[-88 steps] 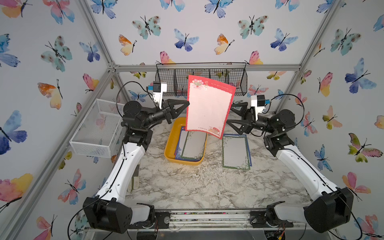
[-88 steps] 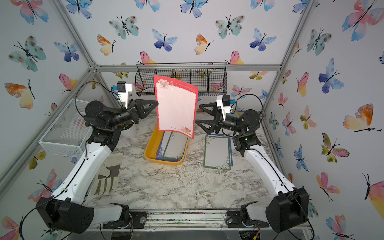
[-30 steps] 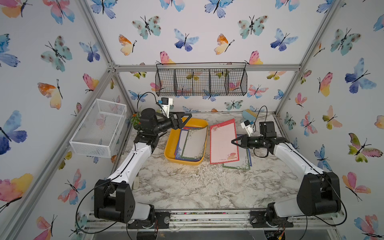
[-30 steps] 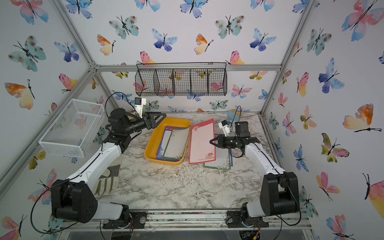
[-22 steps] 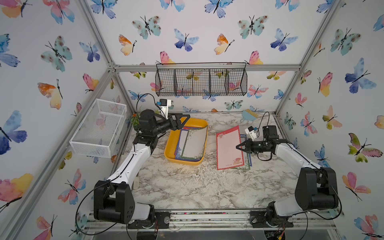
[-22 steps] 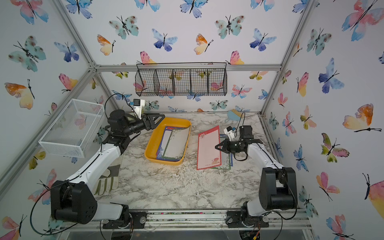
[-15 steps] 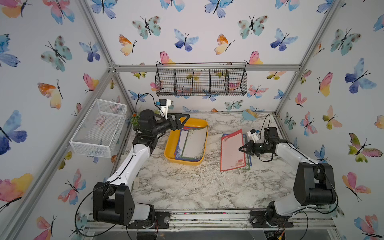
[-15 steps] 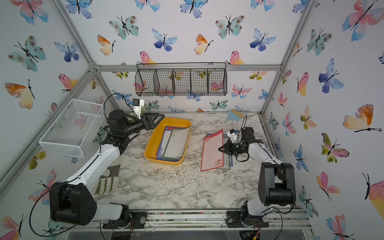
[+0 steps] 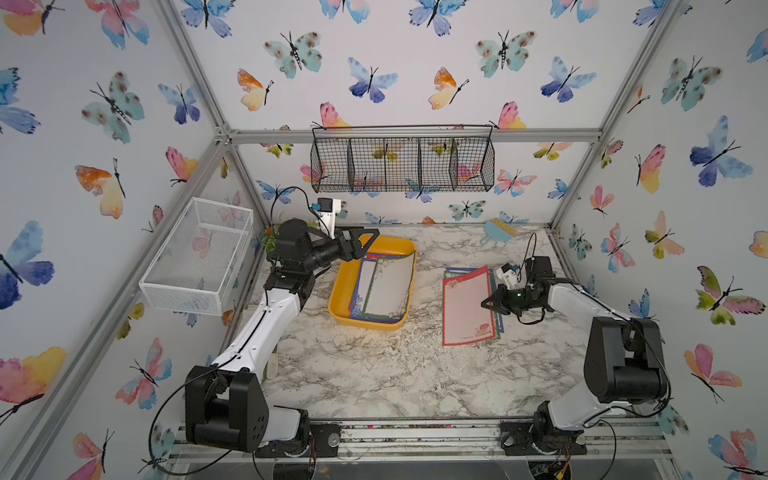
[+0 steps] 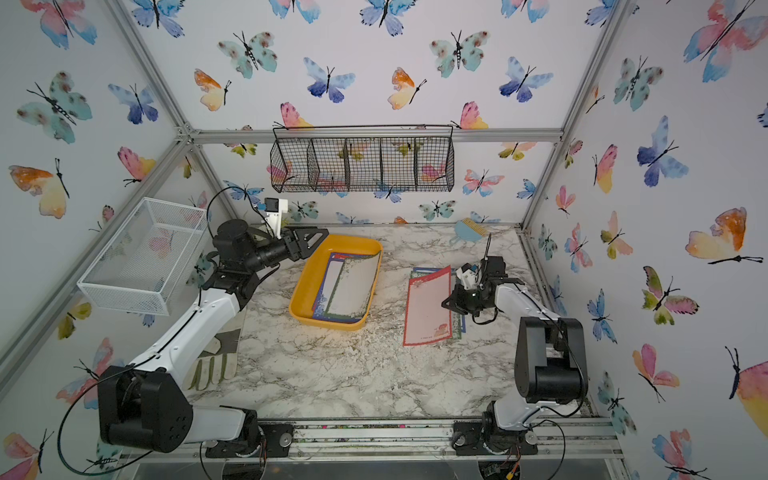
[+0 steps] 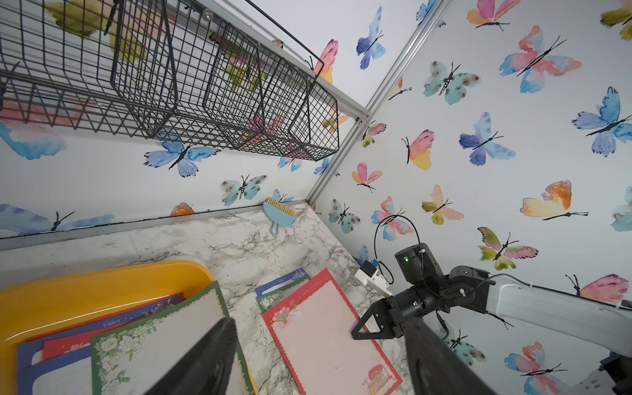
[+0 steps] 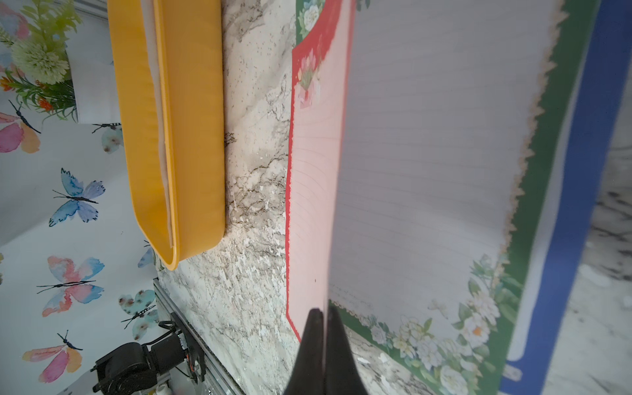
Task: Take out the stationery paper from the storage box
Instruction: Place the stationery paper at the center of the board.
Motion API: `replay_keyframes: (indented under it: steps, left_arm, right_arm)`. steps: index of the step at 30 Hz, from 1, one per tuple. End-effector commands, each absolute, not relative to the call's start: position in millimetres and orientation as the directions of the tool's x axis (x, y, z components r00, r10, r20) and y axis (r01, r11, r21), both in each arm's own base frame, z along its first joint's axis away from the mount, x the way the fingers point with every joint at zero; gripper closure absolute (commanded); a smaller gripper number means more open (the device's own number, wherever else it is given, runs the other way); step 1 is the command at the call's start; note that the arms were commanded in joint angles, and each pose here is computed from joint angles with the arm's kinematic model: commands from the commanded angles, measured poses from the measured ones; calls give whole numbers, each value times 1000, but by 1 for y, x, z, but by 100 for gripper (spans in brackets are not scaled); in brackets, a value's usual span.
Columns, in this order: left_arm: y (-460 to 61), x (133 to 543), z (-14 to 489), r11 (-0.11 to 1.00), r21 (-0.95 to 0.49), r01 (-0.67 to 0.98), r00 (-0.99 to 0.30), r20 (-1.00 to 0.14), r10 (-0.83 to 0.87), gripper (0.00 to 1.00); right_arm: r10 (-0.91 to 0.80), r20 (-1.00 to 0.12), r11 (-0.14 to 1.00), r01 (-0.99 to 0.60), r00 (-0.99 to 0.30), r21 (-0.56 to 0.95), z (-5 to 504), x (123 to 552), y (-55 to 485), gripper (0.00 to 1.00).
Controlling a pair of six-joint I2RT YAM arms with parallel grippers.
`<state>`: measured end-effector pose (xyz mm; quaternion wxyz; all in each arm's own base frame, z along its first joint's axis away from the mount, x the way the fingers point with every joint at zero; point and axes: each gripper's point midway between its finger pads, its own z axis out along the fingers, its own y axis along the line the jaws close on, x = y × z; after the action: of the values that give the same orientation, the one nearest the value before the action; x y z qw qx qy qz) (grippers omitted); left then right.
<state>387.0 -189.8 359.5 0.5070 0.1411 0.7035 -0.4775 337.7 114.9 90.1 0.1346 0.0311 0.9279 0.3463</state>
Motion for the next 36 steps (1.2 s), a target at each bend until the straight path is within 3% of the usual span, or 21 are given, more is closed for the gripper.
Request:
replay_keyframes:
  steps: [1, 18, 21, 24, 26, 36]
  left_arm:
    - [-186, 382, 370, 518, -496, 697, -407, -868, -285, 20]
    - [-182, 402, 336, 580, -533, 616, -486, -837, -252, 21]
    - [-179, 406, 332, 596, -535, 599, -494, -832, -251, 21]
    - [-175, 413, 323, 632, -531, 565, -508, -827, -240, 21]
    - [-170, 419, 313, 669, -517, 533, -520, -824, -223, 21]
    - [-161, 444, 245, 774, -478, 415, -630, -765, -134, 23]
  right_arm:
    - [174, -248, 767, -27, -953, 641, 92, 352, 109, 98]
    - [203, -217, 833, 52, -955, 550, 59, 370, 88, 95]
    - [204, -210, 847, 65, -956, 528, 56, 369, 85, 88]
    - [207, -204, 861, 79, -957, 502, 55, 368, 80, 55]
    - [215, -214, 884, 96, -953, 458, 56, 369, 71, 44]
    - [224, -385, 956, 125, -896, 265, 111, 382, 44, 40]
